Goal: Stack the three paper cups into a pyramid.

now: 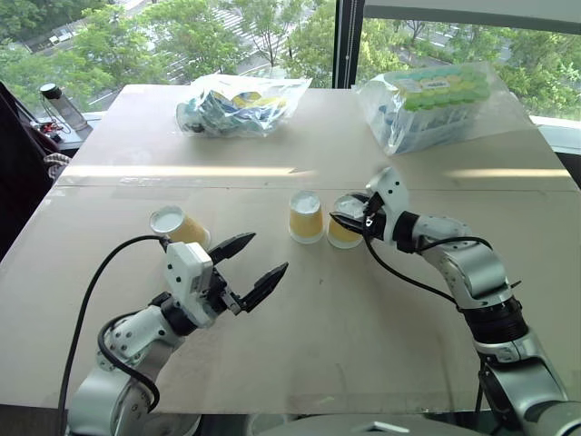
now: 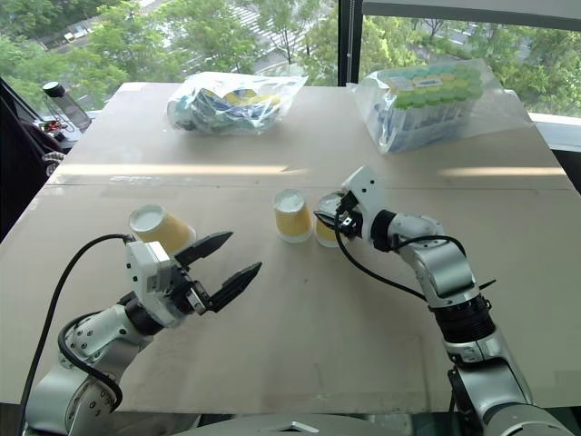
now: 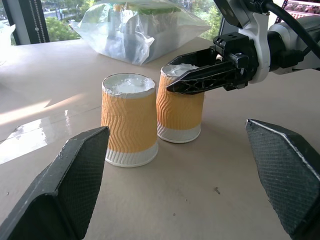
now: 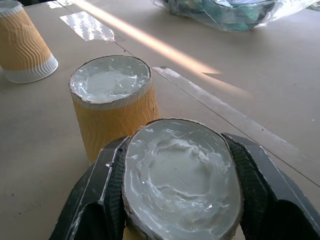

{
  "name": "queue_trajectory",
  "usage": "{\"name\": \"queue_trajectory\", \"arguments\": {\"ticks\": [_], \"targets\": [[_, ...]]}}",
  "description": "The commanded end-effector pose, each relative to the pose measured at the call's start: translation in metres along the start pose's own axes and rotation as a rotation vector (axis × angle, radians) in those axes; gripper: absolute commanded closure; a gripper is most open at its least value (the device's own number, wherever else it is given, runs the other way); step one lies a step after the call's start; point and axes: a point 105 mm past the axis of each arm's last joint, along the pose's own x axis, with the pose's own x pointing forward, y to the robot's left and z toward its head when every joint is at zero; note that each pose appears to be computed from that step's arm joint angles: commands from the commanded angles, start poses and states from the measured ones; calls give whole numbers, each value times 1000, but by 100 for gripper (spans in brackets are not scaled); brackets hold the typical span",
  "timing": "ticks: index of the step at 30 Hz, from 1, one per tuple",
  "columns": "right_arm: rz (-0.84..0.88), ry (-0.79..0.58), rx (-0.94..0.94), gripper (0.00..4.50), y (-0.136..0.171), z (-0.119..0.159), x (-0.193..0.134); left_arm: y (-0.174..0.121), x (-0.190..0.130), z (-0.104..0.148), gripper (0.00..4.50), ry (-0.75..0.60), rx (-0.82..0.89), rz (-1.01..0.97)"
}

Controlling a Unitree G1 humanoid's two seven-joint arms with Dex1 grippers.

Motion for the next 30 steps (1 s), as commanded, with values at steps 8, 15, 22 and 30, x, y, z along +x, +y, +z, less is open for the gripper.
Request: {"name": "queue_trajectory", "arguments": {"ticks": [8, 15, 22, 30], "targets": [[23, -45, -40, 6, 3, 17, -1, -2, 0, 10, 0, -43, 20, -22], [48, -39, -69, 6, 3, 21, -23, -7, -1, 16, 0, -73, 26, -42], [156, 39, -57, 6, 17, 3, -71, 8, -21, 17, 0, -95, 136, 315], [345, -34, -6, 6, 34, 3, -129, 73, -58, 6, 0, -74, 242, 706]]}}
